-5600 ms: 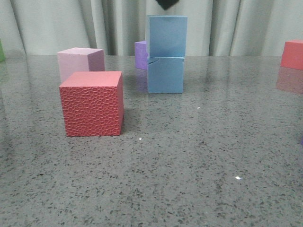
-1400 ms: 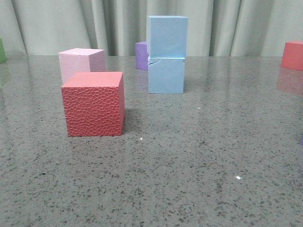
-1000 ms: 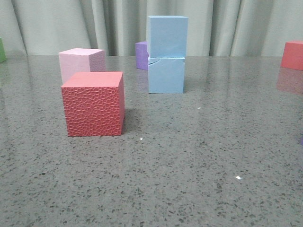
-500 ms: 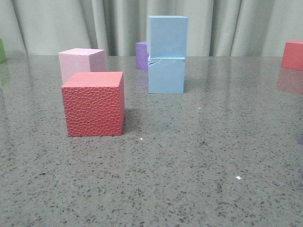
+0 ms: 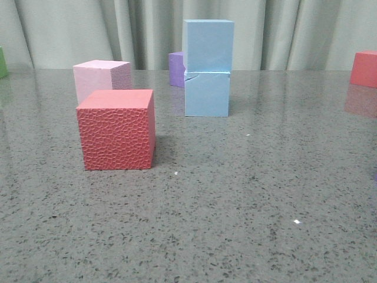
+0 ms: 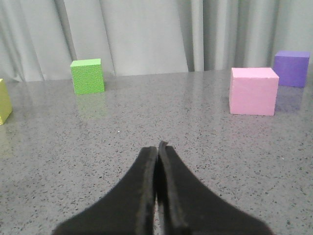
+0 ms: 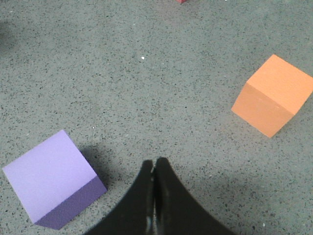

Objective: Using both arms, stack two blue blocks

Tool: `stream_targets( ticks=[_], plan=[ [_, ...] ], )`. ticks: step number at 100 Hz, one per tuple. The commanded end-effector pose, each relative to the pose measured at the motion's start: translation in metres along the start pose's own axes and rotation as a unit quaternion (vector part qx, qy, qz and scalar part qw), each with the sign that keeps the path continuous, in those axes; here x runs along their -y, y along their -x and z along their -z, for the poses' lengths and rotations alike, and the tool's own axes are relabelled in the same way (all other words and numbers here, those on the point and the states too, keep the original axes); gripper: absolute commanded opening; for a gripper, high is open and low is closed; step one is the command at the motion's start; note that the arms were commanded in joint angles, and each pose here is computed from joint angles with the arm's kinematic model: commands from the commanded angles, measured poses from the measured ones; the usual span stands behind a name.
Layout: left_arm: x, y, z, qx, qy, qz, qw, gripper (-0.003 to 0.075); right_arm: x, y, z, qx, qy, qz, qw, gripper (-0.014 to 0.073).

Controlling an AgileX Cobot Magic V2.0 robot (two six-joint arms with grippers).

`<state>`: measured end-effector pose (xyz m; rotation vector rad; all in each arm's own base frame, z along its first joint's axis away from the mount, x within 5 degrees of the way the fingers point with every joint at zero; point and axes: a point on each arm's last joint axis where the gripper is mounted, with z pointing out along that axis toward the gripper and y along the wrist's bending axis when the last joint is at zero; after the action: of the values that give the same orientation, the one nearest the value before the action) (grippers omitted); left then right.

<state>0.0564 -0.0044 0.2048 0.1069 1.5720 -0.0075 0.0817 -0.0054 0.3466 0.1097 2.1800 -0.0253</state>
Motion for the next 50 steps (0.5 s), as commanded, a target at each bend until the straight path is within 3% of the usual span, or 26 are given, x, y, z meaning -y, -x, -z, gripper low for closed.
stream_targets(
  ticks=[1, 50],
  plan=[
    [-0.0005, -0.0062, -0.0003, 0.025, 0.007, 0.004, 1.0, -0.0019, 0.0003, 0.0114, 0.0046, 0.044, -0.002, 0.006, 0.999, -0.0068],
    [-0.0007, -0.0052, 0.0013, 0.035, 0.01, -0.002, 0.999, -0.0019, 0.0003, 0.0114, 0.0044, 0.043, -0.002, 0.006, 0.999, -0.0068]
  ],
)
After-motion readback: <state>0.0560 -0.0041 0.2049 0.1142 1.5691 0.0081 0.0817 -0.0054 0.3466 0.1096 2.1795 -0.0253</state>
